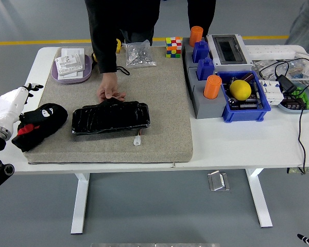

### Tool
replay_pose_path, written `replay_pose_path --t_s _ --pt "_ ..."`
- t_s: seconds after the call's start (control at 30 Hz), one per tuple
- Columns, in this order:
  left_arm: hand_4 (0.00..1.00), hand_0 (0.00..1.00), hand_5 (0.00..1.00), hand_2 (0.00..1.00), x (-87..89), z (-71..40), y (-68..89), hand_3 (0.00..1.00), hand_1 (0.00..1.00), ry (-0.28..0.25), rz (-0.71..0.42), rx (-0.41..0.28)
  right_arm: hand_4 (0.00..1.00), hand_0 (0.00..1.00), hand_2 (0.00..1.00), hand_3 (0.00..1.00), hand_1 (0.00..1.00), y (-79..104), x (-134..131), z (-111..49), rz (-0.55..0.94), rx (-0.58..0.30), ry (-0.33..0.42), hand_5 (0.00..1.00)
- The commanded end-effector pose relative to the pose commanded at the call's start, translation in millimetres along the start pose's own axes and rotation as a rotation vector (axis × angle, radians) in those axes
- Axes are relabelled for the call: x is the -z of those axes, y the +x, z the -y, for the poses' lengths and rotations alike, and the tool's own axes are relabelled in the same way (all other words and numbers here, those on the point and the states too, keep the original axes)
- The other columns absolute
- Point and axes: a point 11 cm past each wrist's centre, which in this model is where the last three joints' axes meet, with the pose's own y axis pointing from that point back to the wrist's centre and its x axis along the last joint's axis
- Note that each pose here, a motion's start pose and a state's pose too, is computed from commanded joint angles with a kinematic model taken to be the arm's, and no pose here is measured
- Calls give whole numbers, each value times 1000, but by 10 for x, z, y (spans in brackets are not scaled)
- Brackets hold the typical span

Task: Pick the rag up,wipe the panel,place it on the desk

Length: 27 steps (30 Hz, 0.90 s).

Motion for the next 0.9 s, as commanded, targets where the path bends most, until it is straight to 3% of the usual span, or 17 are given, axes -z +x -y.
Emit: replay_pose_path --t_s 0.3,0.9 --pt "873 535 459 812 -39 -21 -136 816 718 -8 -4 28 998 770 711 626 616 0 -12 1 2 0 -1 552" --pt "876 538 465 814 80 -15 -386 820 719 38 -1 70 998 771 710 627 615 7 -44 5 -10 -2 -10 551"
